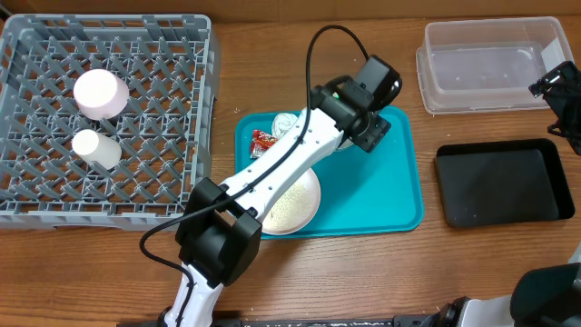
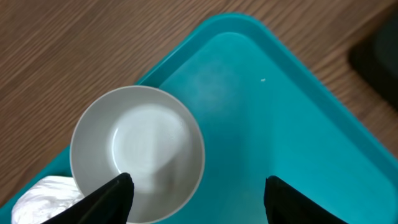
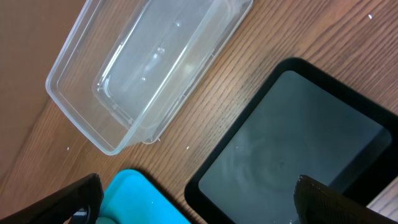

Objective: Sort waste into correct bins and load items into the dishwasher
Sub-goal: 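Close the left gripper on the white bowl's rim, then lift the white bowl and carry it left over the rack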

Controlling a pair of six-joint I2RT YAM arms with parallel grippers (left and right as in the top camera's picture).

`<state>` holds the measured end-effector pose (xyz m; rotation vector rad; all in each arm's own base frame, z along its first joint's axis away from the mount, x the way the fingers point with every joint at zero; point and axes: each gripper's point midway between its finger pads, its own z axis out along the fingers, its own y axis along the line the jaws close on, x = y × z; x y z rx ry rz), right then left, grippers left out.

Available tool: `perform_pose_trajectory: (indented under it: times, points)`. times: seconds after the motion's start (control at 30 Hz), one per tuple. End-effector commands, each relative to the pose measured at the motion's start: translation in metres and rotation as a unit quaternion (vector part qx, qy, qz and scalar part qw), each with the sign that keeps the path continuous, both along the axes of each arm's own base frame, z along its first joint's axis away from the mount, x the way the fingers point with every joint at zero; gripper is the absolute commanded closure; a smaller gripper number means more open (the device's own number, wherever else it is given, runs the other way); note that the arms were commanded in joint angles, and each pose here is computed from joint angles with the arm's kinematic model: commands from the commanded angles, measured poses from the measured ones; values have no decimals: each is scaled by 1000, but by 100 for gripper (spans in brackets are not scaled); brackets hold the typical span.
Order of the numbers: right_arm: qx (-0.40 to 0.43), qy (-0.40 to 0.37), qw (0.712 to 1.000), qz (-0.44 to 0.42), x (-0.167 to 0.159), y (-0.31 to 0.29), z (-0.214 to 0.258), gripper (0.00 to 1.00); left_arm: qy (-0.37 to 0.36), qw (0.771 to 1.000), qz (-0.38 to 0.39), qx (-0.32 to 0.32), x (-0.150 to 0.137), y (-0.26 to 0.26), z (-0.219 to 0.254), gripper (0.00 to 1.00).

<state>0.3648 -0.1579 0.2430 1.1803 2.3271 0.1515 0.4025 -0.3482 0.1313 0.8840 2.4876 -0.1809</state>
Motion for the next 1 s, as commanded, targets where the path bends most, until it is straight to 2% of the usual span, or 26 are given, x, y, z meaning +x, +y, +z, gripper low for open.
perform_pose_trajectory:
  times: [0.0,0.2,0.47,0.6,0.67,0.73,0.8,0.83,0.97]
  points:
    - [-4,-8,1000,0,2,-1,6,0,-15,999,31,36,9,17,-19,33]
    - [-4,-8,1000,0,2,-1,6,0,33,999,-38,19,-9,1,-46,33]
    - [-4,-8,1000,0,2,-1,6,0,81,995,-45,32,-20,-1,-87,34]
    - [-4,-8,1000,0,2,-1,6,1,108,992,-53,30,-28,-3,-101,39]
    - [-4,-8,1000,0,2,-1,6,0,116,991,-50,33,-30,-2,-105,47]
    - [-4,-8,1000,0,2,-1,6,0,120,991,-48,35,-32,-1,-107,62]
    - [-4,-8,1000,0,2,-1,6,0,123,991,-31,29,-31,-1,-106,86]
    - [-4,-8,1000,0,2,-1,6,0,124,992,-20,24,-30,-2,-103,94]
    - [-4,-8,1000,0,2,-1,6,1,119,993,21,-3,-20,-7,-76,96]
